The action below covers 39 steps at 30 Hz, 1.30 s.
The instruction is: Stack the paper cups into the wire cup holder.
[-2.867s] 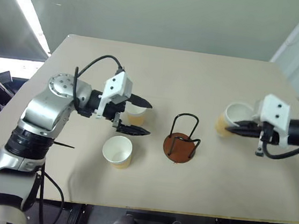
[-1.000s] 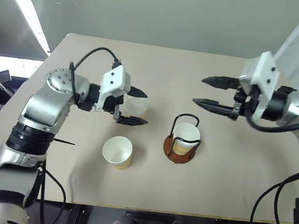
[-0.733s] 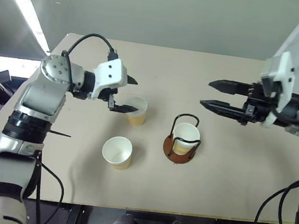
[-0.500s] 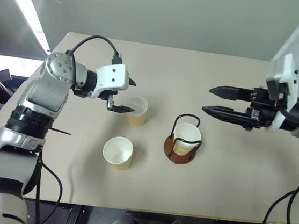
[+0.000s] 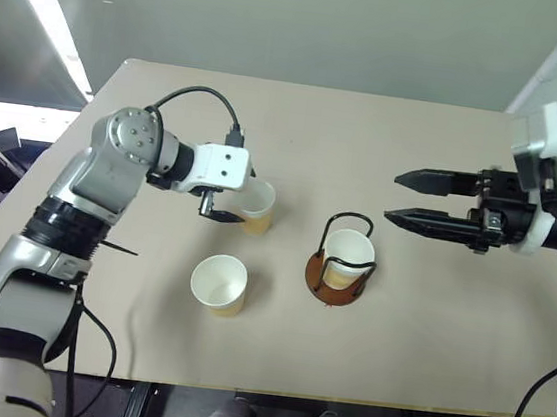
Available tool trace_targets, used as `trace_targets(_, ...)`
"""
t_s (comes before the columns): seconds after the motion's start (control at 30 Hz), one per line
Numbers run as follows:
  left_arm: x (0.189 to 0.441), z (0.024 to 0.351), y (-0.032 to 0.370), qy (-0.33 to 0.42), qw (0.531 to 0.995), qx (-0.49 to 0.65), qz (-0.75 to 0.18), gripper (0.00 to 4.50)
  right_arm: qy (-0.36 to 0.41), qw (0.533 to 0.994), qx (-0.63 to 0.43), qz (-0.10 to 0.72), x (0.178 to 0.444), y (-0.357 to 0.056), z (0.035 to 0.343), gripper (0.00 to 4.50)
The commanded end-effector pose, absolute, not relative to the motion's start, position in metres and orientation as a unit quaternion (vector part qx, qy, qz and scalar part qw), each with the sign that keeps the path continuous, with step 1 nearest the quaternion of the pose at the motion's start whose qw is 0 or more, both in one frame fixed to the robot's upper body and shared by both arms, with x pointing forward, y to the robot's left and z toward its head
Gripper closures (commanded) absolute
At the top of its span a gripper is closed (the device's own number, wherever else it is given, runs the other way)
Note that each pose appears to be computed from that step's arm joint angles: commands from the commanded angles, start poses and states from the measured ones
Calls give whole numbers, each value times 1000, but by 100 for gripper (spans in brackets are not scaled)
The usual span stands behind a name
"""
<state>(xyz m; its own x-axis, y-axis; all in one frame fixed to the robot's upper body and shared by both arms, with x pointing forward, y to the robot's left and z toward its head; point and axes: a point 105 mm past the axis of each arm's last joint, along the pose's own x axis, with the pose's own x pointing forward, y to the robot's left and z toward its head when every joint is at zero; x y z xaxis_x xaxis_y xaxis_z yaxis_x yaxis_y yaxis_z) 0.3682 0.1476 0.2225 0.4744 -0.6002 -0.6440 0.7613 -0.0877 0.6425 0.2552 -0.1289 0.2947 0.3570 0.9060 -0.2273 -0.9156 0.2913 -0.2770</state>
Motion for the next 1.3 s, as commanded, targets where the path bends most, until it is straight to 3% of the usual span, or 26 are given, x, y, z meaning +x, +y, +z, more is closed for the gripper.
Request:
trace_targets(0.03,373,230,145,60,669,548,-498,0,-8,799,-202,566,251,-129,304,188)
trace_targets(0.53,386,210,134,73,659,548,-511,0,0,806,-215,552,251,-135,298,188)
trace_targets(0.63,385,206,134,80,655,542,-521,59,1,807,-215,550,252,-135,297,183)
trace_targets(0.97,375,214,133,82,649,518,-551,431,-2,808,-239,538,259,-144,292,183)
trace_targets(1.13,366,220,132,79,641,514,-564,444,-23,785,-257,564,253,-145,290,183)
trace_targets(1.3,355,234,128,66,636,506,-579,444,20,764,-265,587,249,-151,277,183)
